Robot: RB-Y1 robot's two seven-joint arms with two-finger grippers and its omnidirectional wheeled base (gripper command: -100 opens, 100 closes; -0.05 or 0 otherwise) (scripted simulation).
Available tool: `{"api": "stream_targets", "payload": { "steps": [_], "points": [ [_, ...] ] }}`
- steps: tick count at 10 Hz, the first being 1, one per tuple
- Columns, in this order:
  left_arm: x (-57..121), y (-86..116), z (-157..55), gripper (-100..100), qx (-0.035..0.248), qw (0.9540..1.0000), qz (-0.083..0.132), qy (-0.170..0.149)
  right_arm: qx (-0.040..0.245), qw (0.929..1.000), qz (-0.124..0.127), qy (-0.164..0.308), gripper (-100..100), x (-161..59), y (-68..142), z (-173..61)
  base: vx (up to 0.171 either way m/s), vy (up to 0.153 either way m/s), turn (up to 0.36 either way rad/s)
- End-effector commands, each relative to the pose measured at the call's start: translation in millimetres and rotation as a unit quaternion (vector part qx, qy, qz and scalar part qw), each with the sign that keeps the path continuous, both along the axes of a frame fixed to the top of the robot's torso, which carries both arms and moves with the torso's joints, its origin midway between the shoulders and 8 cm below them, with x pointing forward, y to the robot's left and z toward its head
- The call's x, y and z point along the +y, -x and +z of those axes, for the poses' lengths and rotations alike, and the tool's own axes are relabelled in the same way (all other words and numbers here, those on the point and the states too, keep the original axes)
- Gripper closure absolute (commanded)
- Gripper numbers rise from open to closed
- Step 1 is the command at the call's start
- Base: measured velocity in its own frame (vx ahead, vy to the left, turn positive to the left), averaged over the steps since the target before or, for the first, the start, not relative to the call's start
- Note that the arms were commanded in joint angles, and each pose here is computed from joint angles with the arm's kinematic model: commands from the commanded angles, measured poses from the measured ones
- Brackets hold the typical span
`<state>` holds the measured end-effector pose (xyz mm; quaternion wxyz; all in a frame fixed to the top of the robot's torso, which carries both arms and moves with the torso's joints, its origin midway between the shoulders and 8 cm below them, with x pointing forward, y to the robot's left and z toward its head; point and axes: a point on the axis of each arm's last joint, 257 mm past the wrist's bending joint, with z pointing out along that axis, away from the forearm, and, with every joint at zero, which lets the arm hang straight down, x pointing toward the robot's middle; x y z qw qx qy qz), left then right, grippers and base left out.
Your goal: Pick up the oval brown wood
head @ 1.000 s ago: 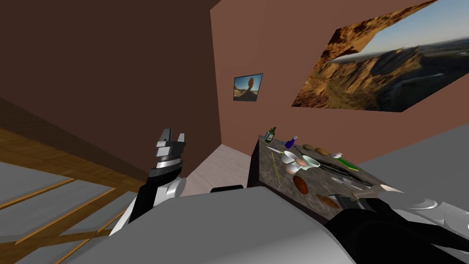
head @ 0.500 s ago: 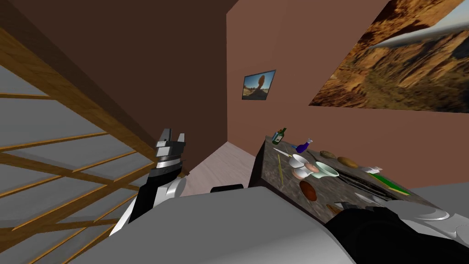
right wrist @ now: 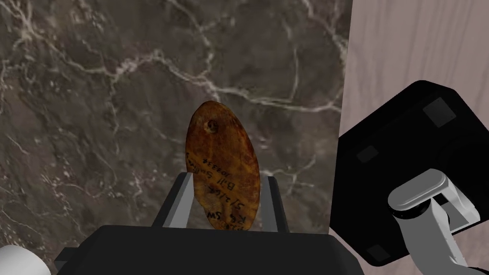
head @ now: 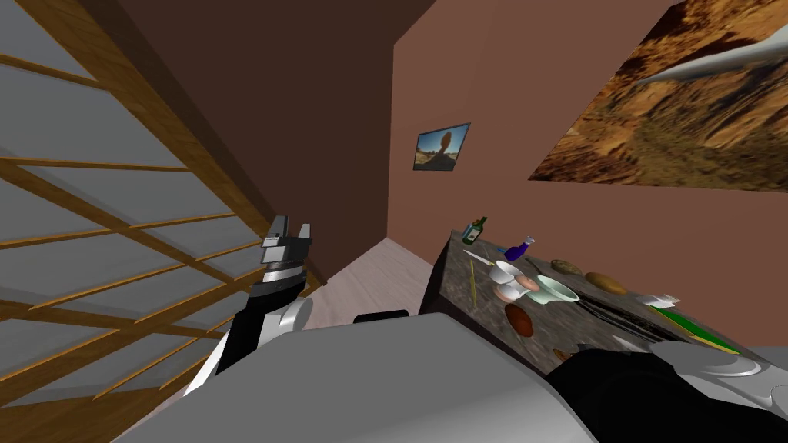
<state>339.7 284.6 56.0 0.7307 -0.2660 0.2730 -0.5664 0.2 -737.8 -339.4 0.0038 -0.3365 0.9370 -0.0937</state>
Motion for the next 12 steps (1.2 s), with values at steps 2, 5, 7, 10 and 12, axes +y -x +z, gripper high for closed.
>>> {"api": "stream_targets", "payload": {
  "steps": [2,5,7,10,12],
  "points": [
    [0.0,0.0,0.0,0,0.000,1.0000,0.000,0.000,0.000,1.0000,0.000,0.000,100,0.0,0.1,0.0,0.000,0.000,0.000],
    [0.0,0.0,0.0,0,0.000,1.0000,0.000,0.000,0.001,0.9999,0.013,-0.004,100,2.8,-2.2,1.6,0.024,-0.002,-0.095],
    [0.1,0.1,-0.1,0,0.000,1.0000,0.000,0.000,0.002,0.9990,0.046,-0.004,100,3.2,-14.2,8.6,0.162,0.006,-0.391],
    [0.1,0.1,-0.1,0,0.000,1.0000,0.000,0.000,0.003,0.9960,0.089,-0.004,100,4.3,-30.1,17.7,0.190,0.007,-0.295],
    [0.0,0.0,0.0,0,0.000,1.0000,0.000,0.000,0.003,0.9966,0.082,-0.004,0,3.9,-26.2,15.8,0.042,0.002,-0.026]
  ]
}}
